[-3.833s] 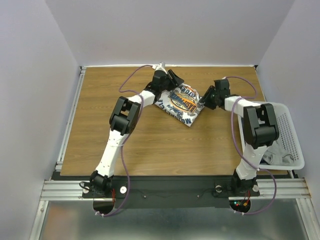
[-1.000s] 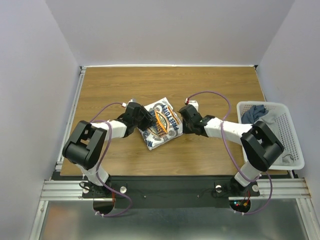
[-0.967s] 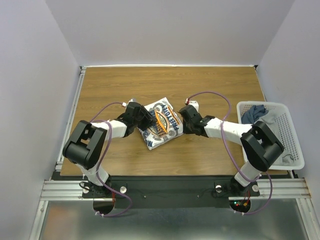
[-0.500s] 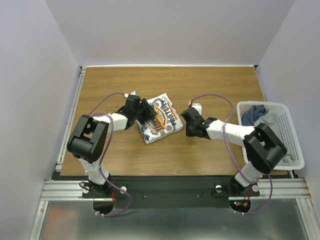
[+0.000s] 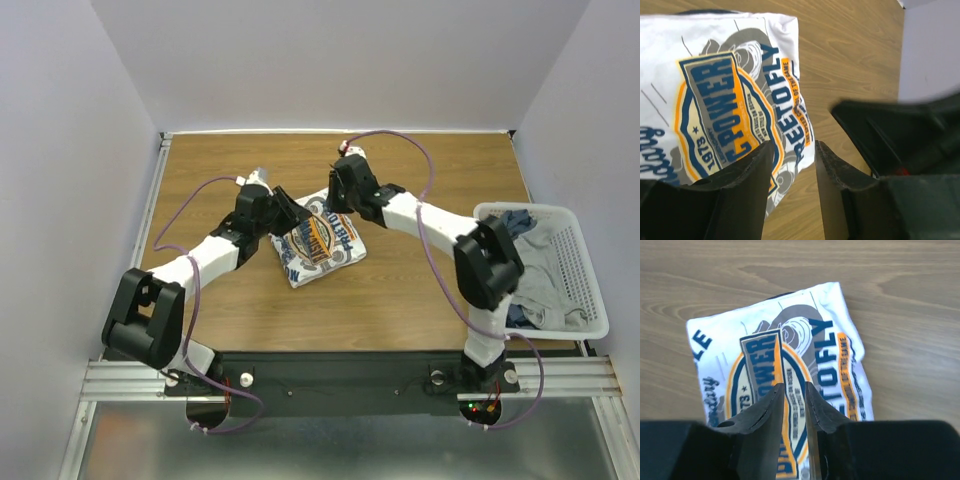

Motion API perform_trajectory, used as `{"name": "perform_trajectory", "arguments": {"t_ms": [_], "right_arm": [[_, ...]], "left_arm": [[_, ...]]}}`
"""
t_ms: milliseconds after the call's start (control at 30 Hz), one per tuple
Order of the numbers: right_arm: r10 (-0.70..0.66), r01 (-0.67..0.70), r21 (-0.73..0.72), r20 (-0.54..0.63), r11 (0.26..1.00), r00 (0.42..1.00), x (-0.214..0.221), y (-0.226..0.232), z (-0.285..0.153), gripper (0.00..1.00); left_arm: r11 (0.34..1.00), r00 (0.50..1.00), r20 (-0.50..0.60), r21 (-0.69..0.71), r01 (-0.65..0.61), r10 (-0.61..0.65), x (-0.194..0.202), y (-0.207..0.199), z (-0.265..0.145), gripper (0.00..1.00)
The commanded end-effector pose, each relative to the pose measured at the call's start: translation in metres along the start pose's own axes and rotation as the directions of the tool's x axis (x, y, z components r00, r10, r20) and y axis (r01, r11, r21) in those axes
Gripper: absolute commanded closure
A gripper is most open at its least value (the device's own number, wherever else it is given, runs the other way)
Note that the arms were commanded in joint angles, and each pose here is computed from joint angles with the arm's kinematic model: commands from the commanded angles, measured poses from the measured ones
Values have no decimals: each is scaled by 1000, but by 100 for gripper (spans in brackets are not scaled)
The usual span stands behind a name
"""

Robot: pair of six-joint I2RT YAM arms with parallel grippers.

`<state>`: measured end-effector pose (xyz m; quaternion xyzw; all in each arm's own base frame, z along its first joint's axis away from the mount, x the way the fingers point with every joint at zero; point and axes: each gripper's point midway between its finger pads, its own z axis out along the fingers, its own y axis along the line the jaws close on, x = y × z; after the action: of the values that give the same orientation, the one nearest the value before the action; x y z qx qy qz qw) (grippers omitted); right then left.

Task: Fold and stack the tank tops
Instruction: Fold the tank top

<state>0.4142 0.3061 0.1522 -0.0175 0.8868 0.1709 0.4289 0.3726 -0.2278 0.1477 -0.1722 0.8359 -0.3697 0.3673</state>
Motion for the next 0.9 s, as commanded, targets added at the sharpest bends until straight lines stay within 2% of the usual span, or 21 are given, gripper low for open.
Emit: {"name": "perform_trajectory", "arguments": {"t_ms": [0,200,400,533,700,800,833,867], "right_arm": [[-11,4,-78,-85,997,996,10,7,43,71],[25,-30,-36,-132,999,991,19,-22,101,73],[82,-86,-26,-109,996,991,-3,-45,123,72],[110,-116,-32,-146,993,983,6,-57,132,69],[113,-118,-26,-143,993,983,1,-64,118,65],[88,-91,-17,-115,996,989,-6,-63,92,64],[84,-85,-9,-61,996,995,-25,-61,74,61],[78,-78,10,-84,997,993,-8,-67,68,59]], "left_arm": [[997,995,-57,-34,75,-77,38,19,-9,53],[992,987,-127,-92,86,-97,79,46,-8,56],[964,972,-173,-238,118,-161,113,97,-13,60],[947,969,-184,-302,106,-167,121,116,-15,60],[951,984,-134,-301,76,-121,92,111,-7,60],[945,993,-82,-323,53,-84,62,112,-4,60],[940,994,-71,-336,55,-83,55,115,-4,59],[937,995,-49,-343,66,-88,44,120,-4,59]]}}
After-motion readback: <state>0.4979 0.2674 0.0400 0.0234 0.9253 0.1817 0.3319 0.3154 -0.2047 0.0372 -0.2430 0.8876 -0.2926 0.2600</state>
